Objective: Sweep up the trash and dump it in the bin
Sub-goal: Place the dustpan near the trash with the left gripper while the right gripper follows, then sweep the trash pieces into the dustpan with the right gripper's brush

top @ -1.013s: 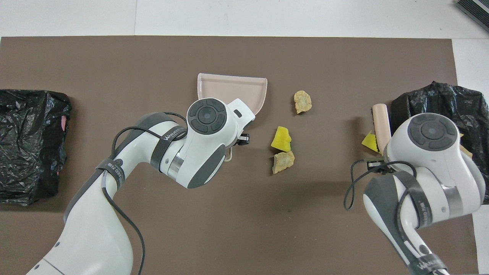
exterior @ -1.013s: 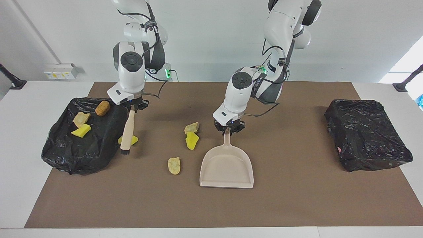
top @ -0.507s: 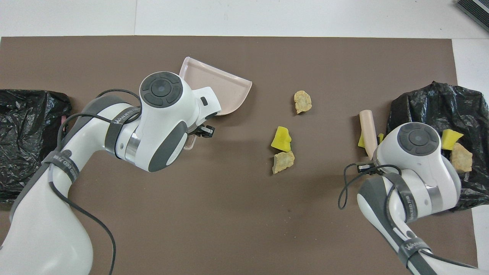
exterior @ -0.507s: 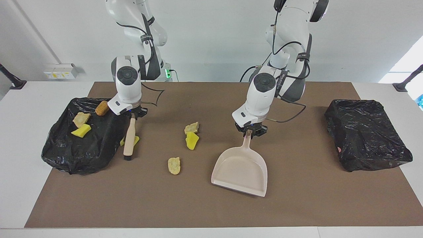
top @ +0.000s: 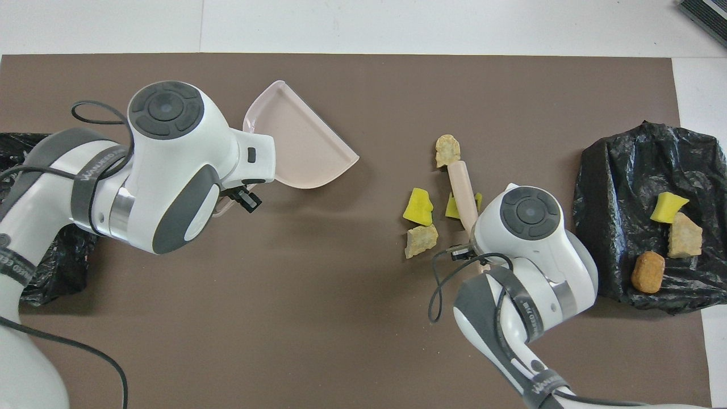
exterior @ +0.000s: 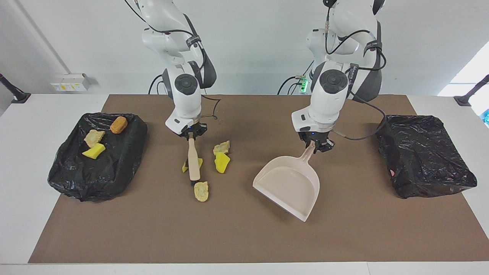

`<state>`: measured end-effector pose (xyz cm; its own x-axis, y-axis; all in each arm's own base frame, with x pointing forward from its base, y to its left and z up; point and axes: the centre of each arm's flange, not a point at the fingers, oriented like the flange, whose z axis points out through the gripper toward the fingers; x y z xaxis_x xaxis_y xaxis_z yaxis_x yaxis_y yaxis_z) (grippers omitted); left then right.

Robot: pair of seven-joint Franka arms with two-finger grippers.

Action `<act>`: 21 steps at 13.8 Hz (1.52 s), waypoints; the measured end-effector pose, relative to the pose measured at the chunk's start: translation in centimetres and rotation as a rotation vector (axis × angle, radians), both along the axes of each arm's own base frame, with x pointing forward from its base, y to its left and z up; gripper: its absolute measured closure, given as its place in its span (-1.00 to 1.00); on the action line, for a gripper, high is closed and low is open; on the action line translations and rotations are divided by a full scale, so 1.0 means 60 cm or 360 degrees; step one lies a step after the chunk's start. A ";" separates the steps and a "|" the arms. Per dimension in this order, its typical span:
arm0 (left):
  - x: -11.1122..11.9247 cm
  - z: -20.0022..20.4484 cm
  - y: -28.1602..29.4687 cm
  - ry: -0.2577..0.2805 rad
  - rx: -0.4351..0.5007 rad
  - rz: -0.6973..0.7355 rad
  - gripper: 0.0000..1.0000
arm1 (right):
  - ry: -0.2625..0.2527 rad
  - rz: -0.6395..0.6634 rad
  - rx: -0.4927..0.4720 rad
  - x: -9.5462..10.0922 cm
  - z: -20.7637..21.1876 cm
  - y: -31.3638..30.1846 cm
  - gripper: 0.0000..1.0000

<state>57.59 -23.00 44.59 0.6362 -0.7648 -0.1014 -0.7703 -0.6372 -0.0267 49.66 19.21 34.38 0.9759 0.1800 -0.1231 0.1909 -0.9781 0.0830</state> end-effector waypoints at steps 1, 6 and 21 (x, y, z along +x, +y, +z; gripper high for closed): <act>-0.001 0.001 0.012 0.0028 0.0001 -0.0155 0.37 | 0.0017 0.0032 0.0026 -0.006 0.007 0.033 0.49; -0.018 -0.032 0.037 0.0153 -0.0010 -0.0692 0.37 | 0.0053 0.0044 0.0017 0.024 0.095 0.056 0.49; -0.115 -0.107 0.027 0.0155 0.0002 -0.0804 0.37 | -0.0066 0.0239 -0.0091 0.131 -0.012 -0.086 0.49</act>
<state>50.70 -21.41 38.17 0.1751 -0.9741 -0.1433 -0.9809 -0.1851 0.0601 57.50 14.04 33.64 0.9430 0.3181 -0.0977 0.3298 -0.9323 0.1483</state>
